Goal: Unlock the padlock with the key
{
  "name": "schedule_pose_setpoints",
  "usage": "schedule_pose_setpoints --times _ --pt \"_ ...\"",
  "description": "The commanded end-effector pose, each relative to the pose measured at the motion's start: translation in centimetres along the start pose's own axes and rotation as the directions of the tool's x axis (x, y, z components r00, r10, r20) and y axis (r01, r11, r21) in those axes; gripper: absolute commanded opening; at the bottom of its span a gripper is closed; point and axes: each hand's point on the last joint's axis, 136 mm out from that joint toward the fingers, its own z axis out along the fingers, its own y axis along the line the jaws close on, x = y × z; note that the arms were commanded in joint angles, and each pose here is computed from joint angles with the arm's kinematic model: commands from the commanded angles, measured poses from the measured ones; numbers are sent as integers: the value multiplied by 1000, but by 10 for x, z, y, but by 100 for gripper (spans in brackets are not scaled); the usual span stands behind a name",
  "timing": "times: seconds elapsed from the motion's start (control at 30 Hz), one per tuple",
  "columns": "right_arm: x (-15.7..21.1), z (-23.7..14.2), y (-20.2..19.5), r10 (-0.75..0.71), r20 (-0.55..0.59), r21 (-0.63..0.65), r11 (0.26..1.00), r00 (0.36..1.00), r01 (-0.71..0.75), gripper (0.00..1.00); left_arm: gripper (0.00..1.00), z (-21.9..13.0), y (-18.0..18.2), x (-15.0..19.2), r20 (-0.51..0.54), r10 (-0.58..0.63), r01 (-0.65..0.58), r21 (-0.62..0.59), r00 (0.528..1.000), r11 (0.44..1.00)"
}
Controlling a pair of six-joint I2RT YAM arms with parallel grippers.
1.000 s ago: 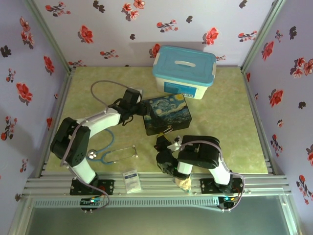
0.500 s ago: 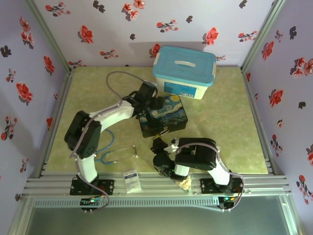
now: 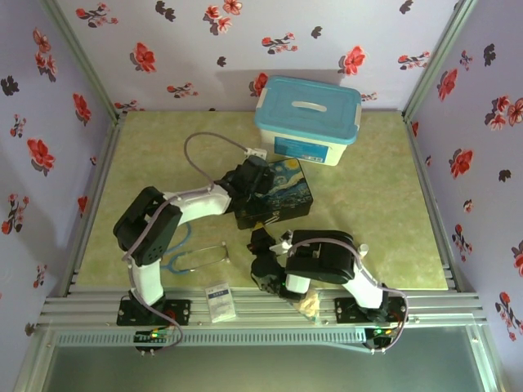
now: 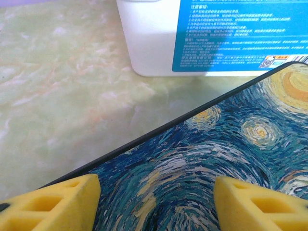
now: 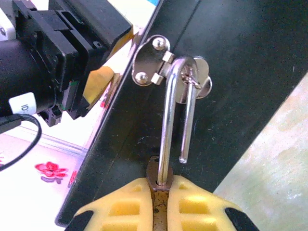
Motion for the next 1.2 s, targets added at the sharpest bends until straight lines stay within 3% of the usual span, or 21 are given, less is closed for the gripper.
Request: schedule_pose_setpoints --times 0.0,0.17,0.37,0.5,0.67,0.73,0.87,1.03,1.17 --pt "-21 6 -3 -55 79 38 998 995 53 0 60 -2 12 128 -306 192 -188 42 933 981" --pt "-17 17 -45 227 52 77 970 972 -231 0 59 -9 13 154 -288 289 -273 95 913 957" --pt "-6 18 -4 22 -79 6 1000 997 -21 0 58 -7 15 178 -292 354 -331 125 888 935" --pt "15 10 33 -179 -283 -169 976 942 135 0 57 -7 15 185 -283 361 -335 137 889 932" --pt "20 -2 43 -267 -384 -274 947 884 167 0 57 -6 18 190 -289 346 -324 123 893 938" --pt "22 -7 31 -261 -415 -258 952 872 163 0 56 -5 18 192 -291 343 -321 121 893 939" --pt "17 -14 -2 -252 -414 -176 965 875 195 0 55 -5 18 192 -271 335 -313 121 902 942" --pt "-14 -14 -38 -136 -294 -9 990 946 139 0 55 -6 19 194 -267 344 -322 124 900 939" --pt "-22 -19 -40 -90 -192 27 995 977 97 0 54 -5 20 197 -261 341 -318 125 903 940"
